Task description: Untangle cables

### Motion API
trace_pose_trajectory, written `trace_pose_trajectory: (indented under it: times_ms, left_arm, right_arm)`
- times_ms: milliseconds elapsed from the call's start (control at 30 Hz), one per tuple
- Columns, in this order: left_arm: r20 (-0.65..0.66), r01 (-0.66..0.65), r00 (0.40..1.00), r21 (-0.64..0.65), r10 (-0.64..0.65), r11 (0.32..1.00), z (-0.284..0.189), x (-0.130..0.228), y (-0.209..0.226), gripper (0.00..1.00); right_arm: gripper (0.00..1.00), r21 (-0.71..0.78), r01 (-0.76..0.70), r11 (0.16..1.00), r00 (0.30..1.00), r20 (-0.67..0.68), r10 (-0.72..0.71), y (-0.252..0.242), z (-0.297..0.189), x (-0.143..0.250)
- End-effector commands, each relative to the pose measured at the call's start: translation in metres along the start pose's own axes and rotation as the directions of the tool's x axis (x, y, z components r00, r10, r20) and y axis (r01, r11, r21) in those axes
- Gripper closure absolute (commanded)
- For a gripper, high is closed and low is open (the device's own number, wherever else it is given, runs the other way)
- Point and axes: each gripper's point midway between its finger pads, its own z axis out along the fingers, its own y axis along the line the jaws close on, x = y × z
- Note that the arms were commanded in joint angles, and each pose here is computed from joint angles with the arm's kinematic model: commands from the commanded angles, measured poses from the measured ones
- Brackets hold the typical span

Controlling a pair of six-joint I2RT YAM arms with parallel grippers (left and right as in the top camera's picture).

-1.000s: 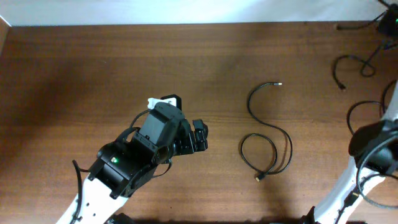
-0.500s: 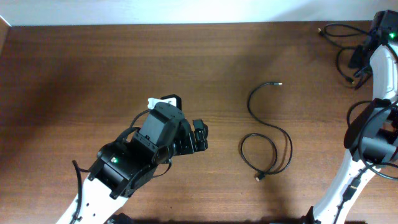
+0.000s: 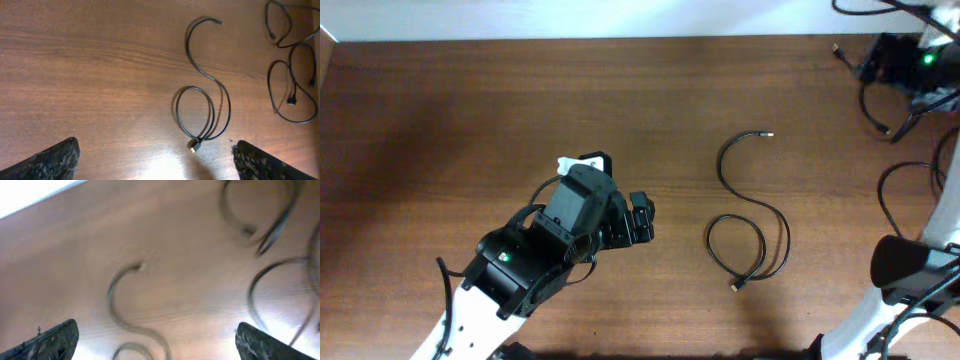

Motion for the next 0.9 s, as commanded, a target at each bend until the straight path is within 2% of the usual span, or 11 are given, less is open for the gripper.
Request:
trace_pose_trajectory:
  times_ms: [0,167,267,400,467,533,600,700,767,833,867]
  left_arm:
    - [0.015,-0.011,1.000,0.016,0.011,1.000,-0.005,-0.004,-0.004,0.01]
    - [0.014,-0.011,1.000,0.016,0.011,1.000,-0.005,-0.004,-0.004,0.01]
    - [0.014,-0.011,1.000,0.016,0.011,1.000,-0.005,-0.004,-0.004,0.01]
    - [0.014,-0.011,1.000,0.016,0.011,1.000,-0.005,-0.004,-0.004,0.01]
    - [0.014,-0.011,1.000,0.016,0.011,1.000,-0.005,-0.004,-0.004,0.01]
    - [0.014,-0.011,1.000,0.016,0.011,1.000,-0.005,-0.004,-0.004,0.01]
    - [0.015,-0.011,1.000,0.016,0.011,1.000,-0.005,-0.004,-0.004,0.01]
    - [0.014,-0.011,1.000,0.016,0.011,1.000,-0.005,-0.004,-0.004,0.01]
    - [0.014,-0.011,1.000,0.016,0.011,1.000,-0.005,-0.004,-0.004,0.01]
    - [0.015,-0.011,1.000,0.016,0.011,1.000,-0.005,-0.004,-0.004,0.01]
    - [0.014,-0.011,1.000,0.016,0.011,1.000,-0.005,-0.004,-0.004,0.01]
  right_arm:
    - [0.01,-0.094,0.002,0.996,0.994,-0.109,-0.012,0.029,-0.004,0.030]
    - [0.01,-0.075,0.118,0.990,0.943,-0.304,-0.136,0.053,0.031,0.079]
    - [0.01,-0.034,0.152,0.988,0.851,-0.504,-0.148,0.049,0.071,0.134]
    - [0.01,-0.035,0.185,0.982,0.797,-0.579,-0.171,0.051,0.103,0.167]
    - [0.01,0.024,0.206,0.978,0.762,-0.631,-0.145,0.042,0.117,0.189]
    - [0.00,0.150,0.203,0.968,0.756,-0.652,-0.057,0.022,0.117,0.202]
    - [0.00,0.168,0.171,0.971,0.792,-0.610,-0.034,0.019,0.103,0.213]
    - [0.00,0.142,0.183,0.973,0.834,-0.546,-0.077,0.021,0.101,0.230]
    - [0.00,0.081,0.165,0.983,0.832,-0.547,-0.095,0.027,0.118,0.251]
    - [0.10,0.020,0.133,0.991,0.813,-0.575,-0.097,0.027,0.146,0.283]
    - [0.11,-0.012,0.112,0.994,0.812,-0.576,-0.098,0.027,0.159,0.297]
